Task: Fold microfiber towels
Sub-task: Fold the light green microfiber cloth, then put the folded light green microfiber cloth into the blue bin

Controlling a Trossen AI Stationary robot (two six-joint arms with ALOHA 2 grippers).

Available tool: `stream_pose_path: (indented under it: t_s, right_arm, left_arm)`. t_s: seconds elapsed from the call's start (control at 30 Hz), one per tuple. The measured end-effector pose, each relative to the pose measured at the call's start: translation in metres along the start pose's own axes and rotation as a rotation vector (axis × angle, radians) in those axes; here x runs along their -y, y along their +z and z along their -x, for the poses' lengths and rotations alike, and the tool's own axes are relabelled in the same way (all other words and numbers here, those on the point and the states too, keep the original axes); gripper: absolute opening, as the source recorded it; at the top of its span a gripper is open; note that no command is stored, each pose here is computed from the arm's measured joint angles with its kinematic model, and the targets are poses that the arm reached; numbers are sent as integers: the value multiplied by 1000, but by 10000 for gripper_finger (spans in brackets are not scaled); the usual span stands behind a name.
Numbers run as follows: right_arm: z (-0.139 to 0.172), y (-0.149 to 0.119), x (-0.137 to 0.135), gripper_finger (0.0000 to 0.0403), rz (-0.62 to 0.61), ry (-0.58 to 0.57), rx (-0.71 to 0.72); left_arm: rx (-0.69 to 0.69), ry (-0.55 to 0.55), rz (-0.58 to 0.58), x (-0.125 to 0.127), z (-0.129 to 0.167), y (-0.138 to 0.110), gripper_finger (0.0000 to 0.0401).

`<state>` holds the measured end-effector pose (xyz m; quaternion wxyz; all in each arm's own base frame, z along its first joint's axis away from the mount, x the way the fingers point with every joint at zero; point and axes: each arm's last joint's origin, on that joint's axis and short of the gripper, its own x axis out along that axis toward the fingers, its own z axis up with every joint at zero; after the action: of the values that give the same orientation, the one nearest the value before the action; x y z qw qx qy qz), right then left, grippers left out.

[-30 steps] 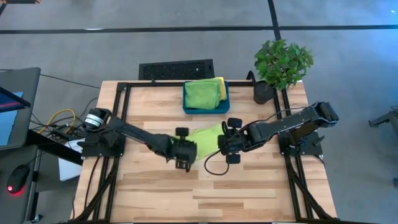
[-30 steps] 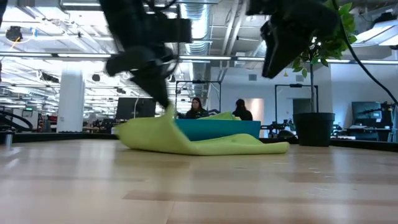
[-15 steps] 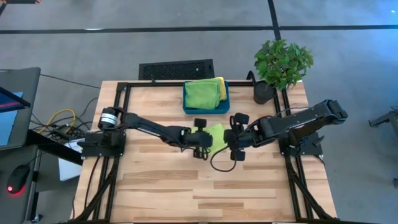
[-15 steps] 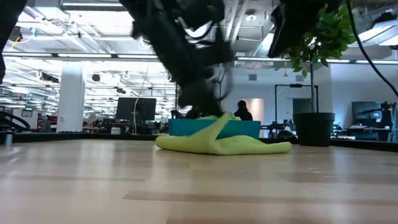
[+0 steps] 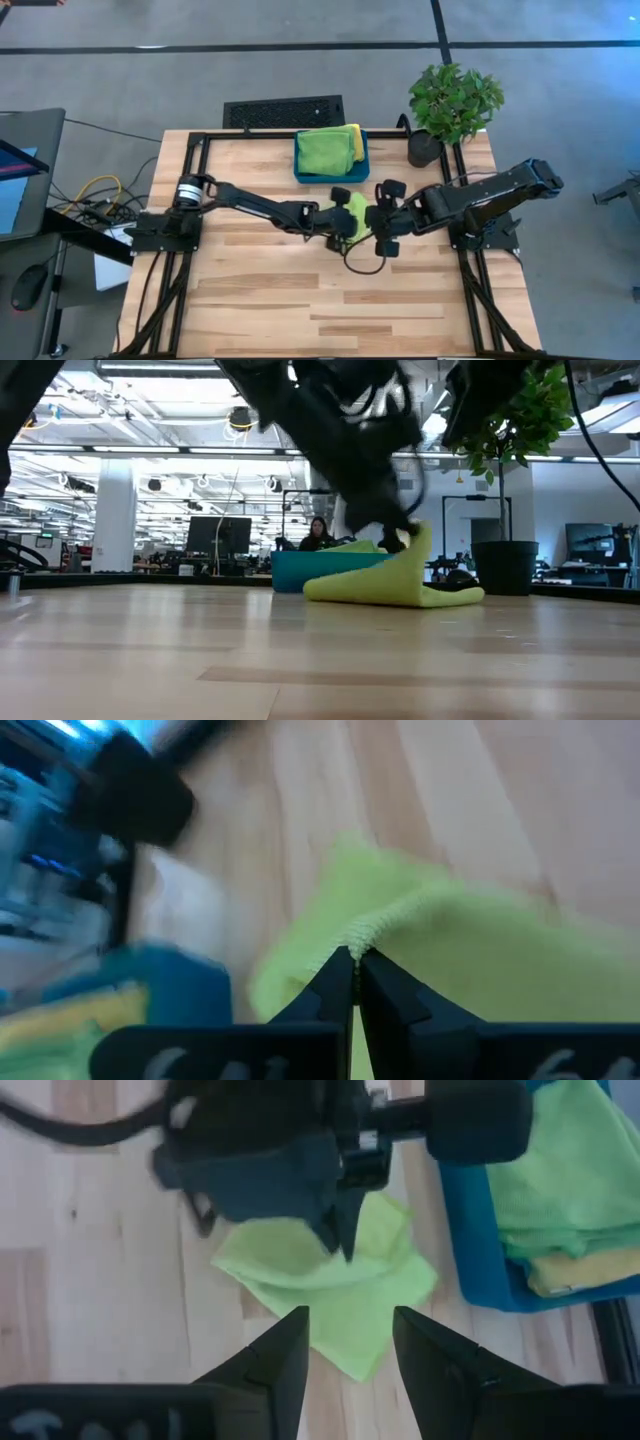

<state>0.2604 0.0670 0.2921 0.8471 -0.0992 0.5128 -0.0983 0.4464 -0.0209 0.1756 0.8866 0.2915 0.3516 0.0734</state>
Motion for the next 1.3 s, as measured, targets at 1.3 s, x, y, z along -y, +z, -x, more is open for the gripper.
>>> stream_pose_path:
  t_s: [1.3]
  right_arm:
    - [-6, -10, -5, 164, -16, -3, -53]
  left_arm:
    - [-120, 123, -20, 9, -28, 5, 152]
